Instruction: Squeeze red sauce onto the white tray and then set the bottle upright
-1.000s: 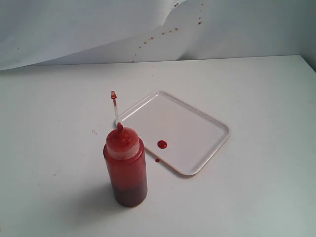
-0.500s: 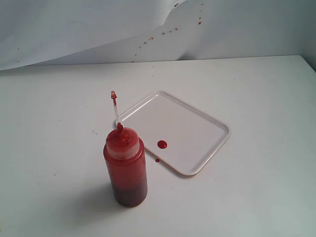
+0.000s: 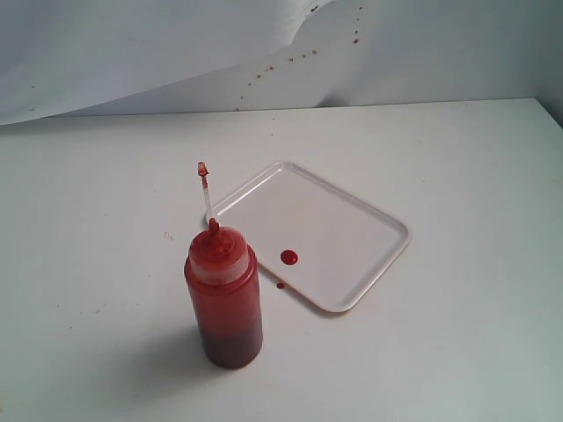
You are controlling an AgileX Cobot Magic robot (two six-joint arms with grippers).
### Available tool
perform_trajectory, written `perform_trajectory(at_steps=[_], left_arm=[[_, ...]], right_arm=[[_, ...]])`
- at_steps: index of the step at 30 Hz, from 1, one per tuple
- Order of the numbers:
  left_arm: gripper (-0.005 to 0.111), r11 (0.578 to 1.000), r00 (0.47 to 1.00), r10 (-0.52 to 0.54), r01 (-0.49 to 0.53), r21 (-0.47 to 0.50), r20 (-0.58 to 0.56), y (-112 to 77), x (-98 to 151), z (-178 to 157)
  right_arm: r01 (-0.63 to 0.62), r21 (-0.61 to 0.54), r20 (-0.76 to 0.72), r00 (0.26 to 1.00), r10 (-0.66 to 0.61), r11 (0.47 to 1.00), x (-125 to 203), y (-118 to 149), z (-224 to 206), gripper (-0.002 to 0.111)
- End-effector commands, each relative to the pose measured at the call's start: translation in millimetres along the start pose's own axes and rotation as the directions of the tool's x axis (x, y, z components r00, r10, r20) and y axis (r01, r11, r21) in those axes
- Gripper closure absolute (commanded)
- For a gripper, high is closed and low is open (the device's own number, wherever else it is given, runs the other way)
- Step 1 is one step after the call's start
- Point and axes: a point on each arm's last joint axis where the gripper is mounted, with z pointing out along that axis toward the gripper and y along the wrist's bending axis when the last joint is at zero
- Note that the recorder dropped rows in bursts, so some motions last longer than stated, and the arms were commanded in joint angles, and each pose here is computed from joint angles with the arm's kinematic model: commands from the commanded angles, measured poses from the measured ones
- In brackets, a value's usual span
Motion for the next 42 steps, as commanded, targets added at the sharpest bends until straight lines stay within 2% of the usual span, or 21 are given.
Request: perform_trajectory(at_steps=[1, 5, 42], left_arm=[[0.107, 1.0, 1.0, 0.002, -0.002, -0.002, 0.002, 0.1, 1.1, 0.2], [0.107, 1.0, 1.0, 0.004, -0.004, -0.002, 0.002, 0.1, 1.1, 0.2], [0.107, 1.0, 1.0, 0.002, -0.002, -0.002, 0.002, 0.1, 1.1, 0.2]], right_arm=[[-0.081, -0.013, -0.049, 0.996, 0.08, 0.997, 5.6, 1.2, -0.3, 0.108], [-0.099, -0.011, -0.102, 0.99, 0.098, 0.995, 10.4, 1.6, -0.7, 0.108], [-0.099, -0.011, -0.108, 0.989, 0.097, 0.995, 10.9, 1.6, -0.7, 0.108]])
